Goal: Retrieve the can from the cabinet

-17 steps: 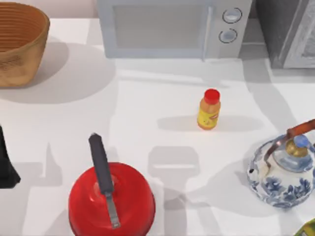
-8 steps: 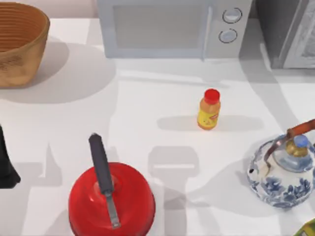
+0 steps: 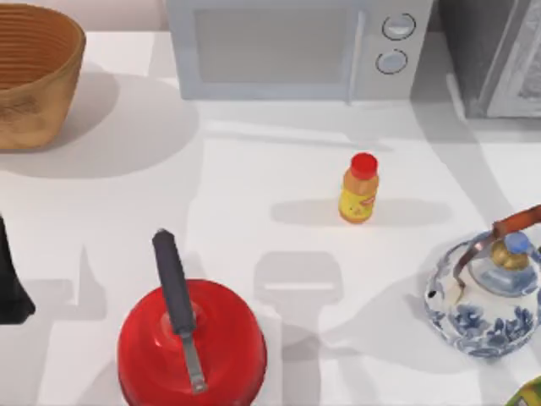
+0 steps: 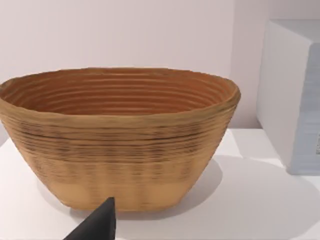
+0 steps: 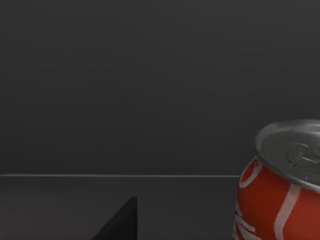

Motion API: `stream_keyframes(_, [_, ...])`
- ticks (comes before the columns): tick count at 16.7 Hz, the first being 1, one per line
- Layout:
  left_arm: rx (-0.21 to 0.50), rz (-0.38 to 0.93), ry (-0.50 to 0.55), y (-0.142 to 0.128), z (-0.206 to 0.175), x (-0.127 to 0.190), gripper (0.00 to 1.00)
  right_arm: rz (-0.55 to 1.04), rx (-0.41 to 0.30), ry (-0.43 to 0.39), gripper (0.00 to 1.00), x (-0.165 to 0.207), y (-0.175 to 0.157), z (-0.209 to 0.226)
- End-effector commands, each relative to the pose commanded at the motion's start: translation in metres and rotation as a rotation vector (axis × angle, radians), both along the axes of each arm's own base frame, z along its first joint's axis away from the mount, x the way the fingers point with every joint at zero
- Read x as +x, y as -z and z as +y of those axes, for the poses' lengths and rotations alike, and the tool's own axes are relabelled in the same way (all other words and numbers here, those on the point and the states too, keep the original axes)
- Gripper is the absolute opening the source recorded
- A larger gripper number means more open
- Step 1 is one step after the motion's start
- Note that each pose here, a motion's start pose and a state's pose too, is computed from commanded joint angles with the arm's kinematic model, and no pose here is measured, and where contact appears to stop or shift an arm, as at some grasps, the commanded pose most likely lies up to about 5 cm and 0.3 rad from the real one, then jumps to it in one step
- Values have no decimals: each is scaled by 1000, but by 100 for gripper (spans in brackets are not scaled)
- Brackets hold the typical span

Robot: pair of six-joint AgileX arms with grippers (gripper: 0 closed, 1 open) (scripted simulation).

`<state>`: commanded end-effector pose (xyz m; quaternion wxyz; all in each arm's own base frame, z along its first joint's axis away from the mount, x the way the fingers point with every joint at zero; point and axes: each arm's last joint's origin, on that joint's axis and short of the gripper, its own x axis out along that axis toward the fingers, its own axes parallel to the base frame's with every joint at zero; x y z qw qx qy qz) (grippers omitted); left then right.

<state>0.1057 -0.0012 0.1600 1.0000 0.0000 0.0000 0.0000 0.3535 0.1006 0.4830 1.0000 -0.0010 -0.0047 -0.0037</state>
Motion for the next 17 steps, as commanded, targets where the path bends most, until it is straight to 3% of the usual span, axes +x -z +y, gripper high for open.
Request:
stream_keyframes(9, [0, 0, 0, 0, 0, 0, 100, 0, 0, 0, 2, 0, 0, 0])
stream_keyframes(17, [0, 0, 0, 0, 0, 0, 100, 0, 0, 0, 0, 0, 0, 0])
